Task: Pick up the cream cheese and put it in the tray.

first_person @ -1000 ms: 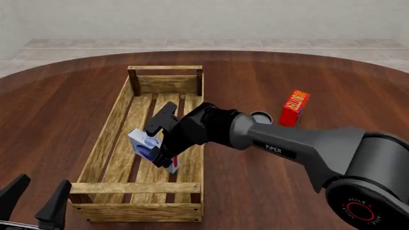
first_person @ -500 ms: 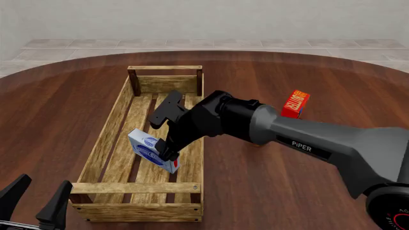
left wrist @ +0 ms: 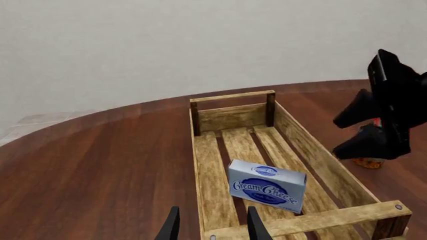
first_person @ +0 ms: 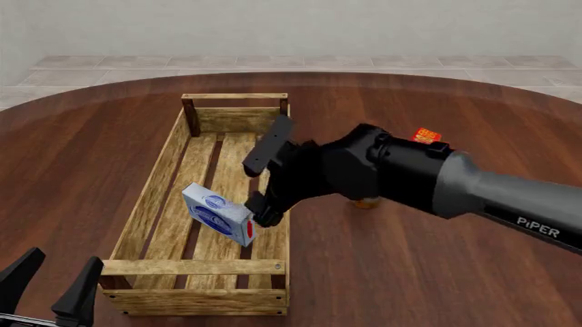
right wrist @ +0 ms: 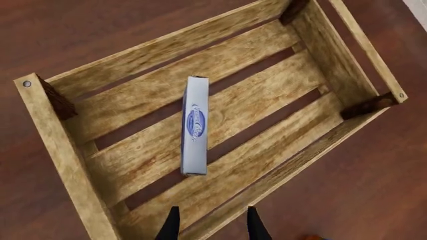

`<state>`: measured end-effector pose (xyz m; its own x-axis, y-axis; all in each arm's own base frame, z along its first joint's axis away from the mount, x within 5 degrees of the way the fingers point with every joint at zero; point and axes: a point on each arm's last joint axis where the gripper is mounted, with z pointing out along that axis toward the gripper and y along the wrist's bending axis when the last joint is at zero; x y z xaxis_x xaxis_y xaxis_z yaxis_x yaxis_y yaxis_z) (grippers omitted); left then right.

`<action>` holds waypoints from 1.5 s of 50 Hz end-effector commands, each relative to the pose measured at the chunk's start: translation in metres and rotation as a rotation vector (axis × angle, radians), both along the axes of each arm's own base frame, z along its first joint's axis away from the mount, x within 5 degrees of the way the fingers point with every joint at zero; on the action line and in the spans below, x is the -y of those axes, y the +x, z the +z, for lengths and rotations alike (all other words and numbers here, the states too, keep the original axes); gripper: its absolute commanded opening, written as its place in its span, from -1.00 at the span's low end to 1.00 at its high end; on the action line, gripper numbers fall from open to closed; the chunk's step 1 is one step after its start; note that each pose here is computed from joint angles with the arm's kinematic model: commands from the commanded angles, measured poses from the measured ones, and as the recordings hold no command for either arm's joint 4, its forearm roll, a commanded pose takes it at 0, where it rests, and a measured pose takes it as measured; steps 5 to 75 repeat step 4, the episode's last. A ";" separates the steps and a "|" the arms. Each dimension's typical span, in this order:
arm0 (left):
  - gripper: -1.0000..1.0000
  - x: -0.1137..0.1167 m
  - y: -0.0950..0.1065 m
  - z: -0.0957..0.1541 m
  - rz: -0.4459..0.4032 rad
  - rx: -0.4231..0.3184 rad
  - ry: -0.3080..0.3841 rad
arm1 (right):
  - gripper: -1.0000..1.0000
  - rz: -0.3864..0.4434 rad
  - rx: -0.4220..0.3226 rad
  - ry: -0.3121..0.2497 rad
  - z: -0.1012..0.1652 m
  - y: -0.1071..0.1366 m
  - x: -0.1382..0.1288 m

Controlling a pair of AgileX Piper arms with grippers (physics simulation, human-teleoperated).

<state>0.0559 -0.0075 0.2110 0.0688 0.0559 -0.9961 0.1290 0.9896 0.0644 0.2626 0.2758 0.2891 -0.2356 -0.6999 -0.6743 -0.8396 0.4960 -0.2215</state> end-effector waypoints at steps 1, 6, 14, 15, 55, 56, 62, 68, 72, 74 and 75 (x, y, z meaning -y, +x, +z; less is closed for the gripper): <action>1.00 0.000 0.000 0.000 0.000 -0.001 0.002 | 1.00 -0.043 0.055 0.080 0.020 -0.022 0.037; 1.00 0.000 0.000 0.000 0.001 0.000 0.002 | 1.00 -0.049 0.060 0.093 0.019 -0.029 0.044; 1.00 0.000 0.000 0.000 0.001 0.000 0.002 | 1.00 -0.049 0.060 0.093 0.019 -0.029 0.044; 1.00 0.000 0.000 0.000 0.001 0.000 0.002 | 1.00 -0.049 0.060 0.093 0.019 -0.029 0.044; 1.00 0.000 0.000 0.000 0.001 0.000 0.002 | 1.00 -0.049 0.060 0.093 0.019 -0.029 0.044; 1.00 0.000 0.000 0.000 0.001 0.000 0.002 | 1.00 -0.049 0.060 0.093 0.019 -0.029 0.044; 1.00 0.000 0.000 0.000 0.001 0.000 0.002 | 1.00 -0.049 0.060 0.093 0.019 -0.029 0.044; 1.00 0.000 0.000 0.000 0.001 0.000 0.002 | 1.00 -0.049 0.060 0.093 0.019 -0.029 0.044; 1.00 0.000 0.000 0.000 0.001 0.000 0.002 | 1.00 -0.049 0.060 0.093 0.019 -0.029 0.044; 1.00 0.000 0.000 0.000 0.001 0.000 0.002 | 1.00 -0.049 0.060 0.093 0.019 -0.029 0.044; 1.00 0.000 0.000 0.000 0.001 0.000 0.002 | 1.00 -0.049 0.060 0.093 0.019 -0.029 0.044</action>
